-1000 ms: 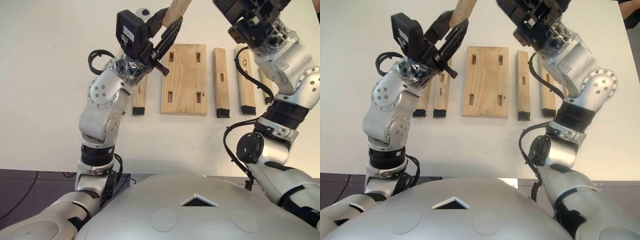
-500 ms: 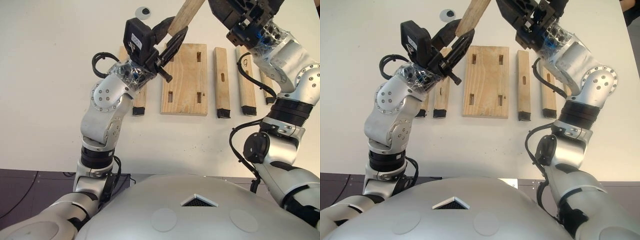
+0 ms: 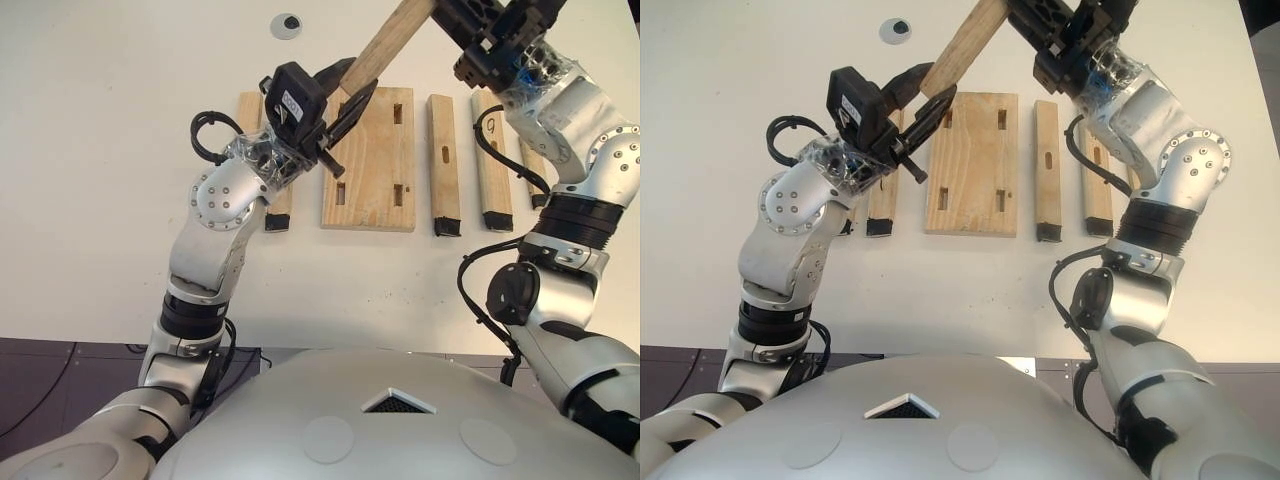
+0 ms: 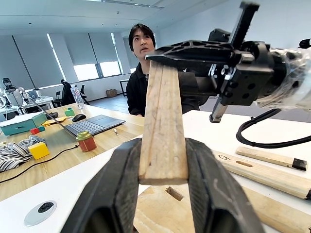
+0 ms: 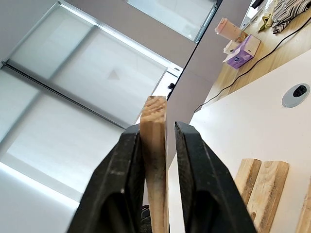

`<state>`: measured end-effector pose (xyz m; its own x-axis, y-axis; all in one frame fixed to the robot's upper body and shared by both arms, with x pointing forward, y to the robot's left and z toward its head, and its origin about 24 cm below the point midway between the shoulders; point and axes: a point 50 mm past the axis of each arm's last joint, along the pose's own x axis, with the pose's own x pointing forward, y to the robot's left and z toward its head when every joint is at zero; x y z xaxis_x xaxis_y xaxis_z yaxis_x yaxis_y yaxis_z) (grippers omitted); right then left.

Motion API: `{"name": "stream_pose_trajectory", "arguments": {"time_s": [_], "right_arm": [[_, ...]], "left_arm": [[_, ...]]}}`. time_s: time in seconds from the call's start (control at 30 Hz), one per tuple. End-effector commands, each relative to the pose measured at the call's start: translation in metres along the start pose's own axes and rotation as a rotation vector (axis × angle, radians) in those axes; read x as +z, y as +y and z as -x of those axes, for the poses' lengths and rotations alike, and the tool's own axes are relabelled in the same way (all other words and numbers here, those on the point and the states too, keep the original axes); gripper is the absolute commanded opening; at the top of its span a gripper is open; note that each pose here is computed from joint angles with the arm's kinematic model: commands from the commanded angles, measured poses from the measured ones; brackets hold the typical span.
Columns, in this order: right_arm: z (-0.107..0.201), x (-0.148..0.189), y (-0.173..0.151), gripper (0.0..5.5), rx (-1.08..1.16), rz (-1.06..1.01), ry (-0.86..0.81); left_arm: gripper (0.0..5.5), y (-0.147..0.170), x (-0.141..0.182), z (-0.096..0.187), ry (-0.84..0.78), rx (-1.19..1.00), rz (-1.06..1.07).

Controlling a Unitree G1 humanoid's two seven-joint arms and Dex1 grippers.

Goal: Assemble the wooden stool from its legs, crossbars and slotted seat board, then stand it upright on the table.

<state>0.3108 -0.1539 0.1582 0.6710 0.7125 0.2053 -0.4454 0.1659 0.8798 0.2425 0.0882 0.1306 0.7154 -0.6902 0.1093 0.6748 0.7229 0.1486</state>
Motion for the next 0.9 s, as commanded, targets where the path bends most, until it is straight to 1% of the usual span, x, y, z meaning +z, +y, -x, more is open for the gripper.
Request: {"name": "stream_pose_trajectory", "arguments": {"time_s": [0.03,0.2,0.3,0.33,0.4,0.43,0.47,0.5,0.53,0.57,0.7,0.77,0.83,0.9], "right_arm": [[0.0,0.006,-0.001,0.45,-0.05,0.034,-0.025],[-0.002,0.005,0.0,0.4,-0.058,0.035,-0.055],[-0.004,0.007,-0.006,0.4,-0.105,0.04,-0.088],[-0.005,0.007,-0.008,0.4,-0.127,0.052,-0.093],[-0.006,0.008,-0.013,0.39,-0.168,0.065,-0.125],[-0.005,0.009,-0.017,0.39,-0.212,0.089,-0.147],[-0.001,0.013,-0.024,0.39,-0.28,0.136,-0.177],[0.001,0.014,-0.028,0.39,-0.324,0.172,-0.194],[0.007,0.018,-0.03,0.39,-0.37,0.225,-0.227],[0.012,0.022,-0.031,0.39,-0.395,0.263,-0.255],[0.036,0.03,-0.027,0.39,-0.455,0.397,-0.33],[0.049,0.035,-0.027,0.39,-0.494,0.468,-0.341],[0.056,0.032,-0.028,0.39,-0.523,0.511,-0.326],[0.062,0.015,-0.028,0.39,-0.551,0.529,-0.296]], "left_arm": [[1.24,0.002,0.001,0.0,-0.011,0.015,-0.025],[1.24,0.004,-0.003,-0.002,0.011,0.028,-0.028],[1.24,0.005,-0.006,-0.001,0.02,0.039,-0.014],[1.6,0.005,-0.007,-0.001,0.024,0.042,-0.008],[1.94,0.006,-0.008,0.0,0.03,0.051,-0.001],[2.03,0.008,-0.008,0.001,0.032,0.062,0.003],[2.24,0.01,-0.008,0.001,0.031,0.09,0.01],[2.28,0.013,-0.008,0.002,0.031,0.111,0.015],[2.48,0.02,-0.009,0.003,0.036,0.166,0.026],[2.53,0.026,-0.01,0.004,0.044,0.219,0.034],[2.54,0.054,-0.018,0.016,0.098,0.43,0.018],[2.54,0.061,-0.025,0.02,0.125,0.516,0.006],[2.54,0.065,-0.034,0.026,0.149,0.602,0.021],[2.21,0.073,-0.04,0.032,0.142,0.659,0.078]]}}
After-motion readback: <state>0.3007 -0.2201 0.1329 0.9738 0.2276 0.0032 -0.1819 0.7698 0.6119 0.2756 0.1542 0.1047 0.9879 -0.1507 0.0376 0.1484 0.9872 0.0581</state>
